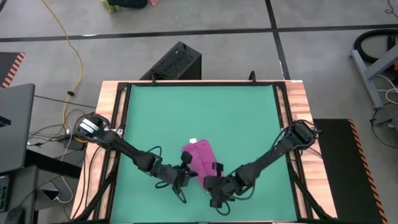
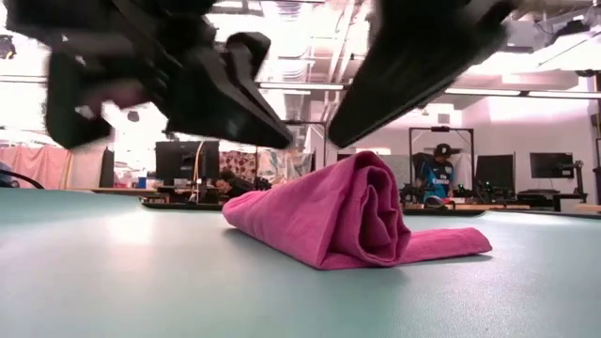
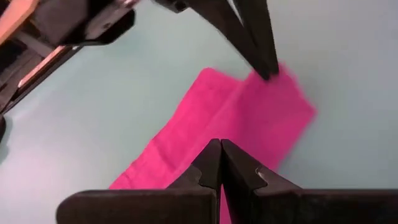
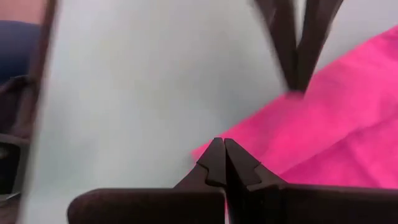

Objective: Roll towel into tight, uniform cylinder
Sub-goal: Roll the pink towel

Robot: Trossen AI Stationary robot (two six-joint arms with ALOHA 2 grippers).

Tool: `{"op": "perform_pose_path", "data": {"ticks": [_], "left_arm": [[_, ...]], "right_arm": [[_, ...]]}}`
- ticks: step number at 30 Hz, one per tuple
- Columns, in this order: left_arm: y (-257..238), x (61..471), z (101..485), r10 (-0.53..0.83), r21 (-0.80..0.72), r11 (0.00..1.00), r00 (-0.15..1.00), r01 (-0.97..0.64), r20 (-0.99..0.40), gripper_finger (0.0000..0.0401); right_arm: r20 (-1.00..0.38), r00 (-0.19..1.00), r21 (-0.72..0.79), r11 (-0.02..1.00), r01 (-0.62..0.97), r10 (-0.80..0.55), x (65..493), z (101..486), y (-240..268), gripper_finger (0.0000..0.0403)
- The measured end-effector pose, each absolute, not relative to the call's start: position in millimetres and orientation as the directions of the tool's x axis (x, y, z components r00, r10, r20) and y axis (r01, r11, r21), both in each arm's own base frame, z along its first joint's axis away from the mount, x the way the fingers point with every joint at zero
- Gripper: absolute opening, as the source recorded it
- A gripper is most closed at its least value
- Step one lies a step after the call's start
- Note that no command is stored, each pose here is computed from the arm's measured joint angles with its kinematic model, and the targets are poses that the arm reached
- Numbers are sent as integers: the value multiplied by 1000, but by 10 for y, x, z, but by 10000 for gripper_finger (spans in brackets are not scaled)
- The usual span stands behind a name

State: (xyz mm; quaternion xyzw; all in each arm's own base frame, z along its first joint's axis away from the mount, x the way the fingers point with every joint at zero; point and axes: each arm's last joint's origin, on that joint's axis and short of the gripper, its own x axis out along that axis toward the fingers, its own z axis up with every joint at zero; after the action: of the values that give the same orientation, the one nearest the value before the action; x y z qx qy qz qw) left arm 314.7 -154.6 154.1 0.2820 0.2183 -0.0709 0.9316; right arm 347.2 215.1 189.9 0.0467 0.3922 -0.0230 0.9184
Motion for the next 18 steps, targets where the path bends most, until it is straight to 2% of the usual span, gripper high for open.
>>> {"op": "perform_pose_path", "data": {"ticks": [4,8,14,18], "left_arm": [[-1638,3008,1632,-34,471,831,872,296,-488,0],[-1632,2916,1486,-34,427,849,838,312,-545,0],[-1620,2882,1478,5,443,855,851,268,-525,0],[-1611,2871,1597,26,465,853,871,236,-490,0]], "right_arm": [[-743,667,76,985,152,-46,3323,1862,2281,9],[-764,629,48,959,278,-144,3190,1754,2348,9],[-778,590,9,934,356,-217,3209,1671,2250,9],[-833,508,-9,923,385,-220,3225,1524,2131,9]]}}
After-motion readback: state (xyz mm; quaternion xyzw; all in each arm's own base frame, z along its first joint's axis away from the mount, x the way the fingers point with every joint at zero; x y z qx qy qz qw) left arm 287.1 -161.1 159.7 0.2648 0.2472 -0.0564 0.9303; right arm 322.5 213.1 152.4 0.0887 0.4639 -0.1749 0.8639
